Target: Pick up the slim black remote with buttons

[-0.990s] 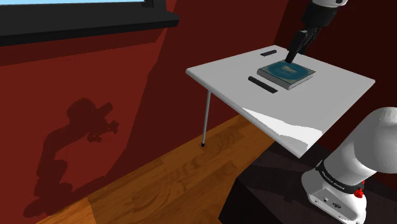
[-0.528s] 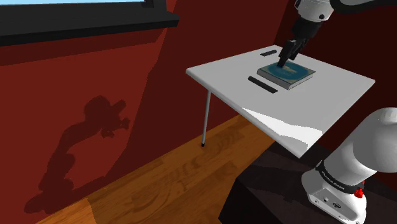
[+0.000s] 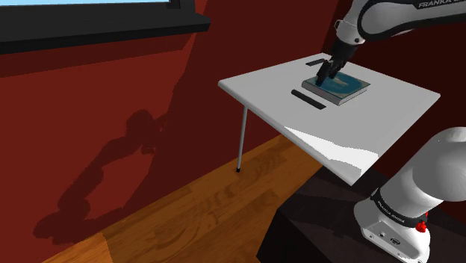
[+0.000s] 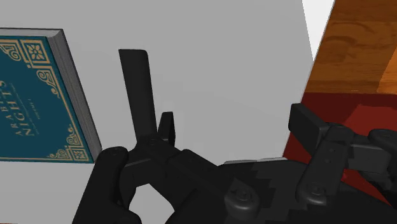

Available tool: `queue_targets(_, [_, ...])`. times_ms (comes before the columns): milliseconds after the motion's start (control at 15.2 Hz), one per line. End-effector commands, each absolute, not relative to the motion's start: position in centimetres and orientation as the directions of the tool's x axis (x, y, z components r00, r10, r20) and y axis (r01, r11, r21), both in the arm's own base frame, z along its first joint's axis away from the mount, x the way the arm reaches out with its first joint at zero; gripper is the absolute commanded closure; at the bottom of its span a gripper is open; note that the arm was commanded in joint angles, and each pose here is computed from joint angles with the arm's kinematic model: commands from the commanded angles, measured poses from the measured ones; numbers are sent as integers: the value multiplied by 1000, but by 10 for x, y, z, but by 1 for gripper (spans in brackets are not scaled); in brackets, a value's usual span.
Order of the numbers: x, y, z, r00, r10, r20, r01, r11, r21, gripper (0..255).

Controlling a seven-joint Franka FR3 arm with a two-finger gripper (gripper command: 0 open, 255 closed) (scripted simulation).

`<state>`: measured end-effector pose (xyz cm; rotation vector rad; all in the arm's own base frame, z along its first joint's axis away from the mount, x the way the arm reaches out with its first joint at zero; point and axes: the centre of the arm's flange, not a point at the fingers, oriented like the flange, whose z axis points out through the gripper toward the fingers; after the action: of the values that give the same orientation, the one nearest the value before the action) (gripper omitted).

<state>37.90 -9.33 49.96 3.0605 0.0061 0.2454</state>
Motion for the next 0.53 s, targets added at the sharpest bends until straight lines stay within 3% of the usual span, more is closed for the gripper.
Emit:
queue_targets(0, [393, -110, 484, 985, 1, 170, -10, -998, 68, 0])
queue_targets(462, [435, -169, 426, 980, -28, 198, -39, -998, 51, 0])
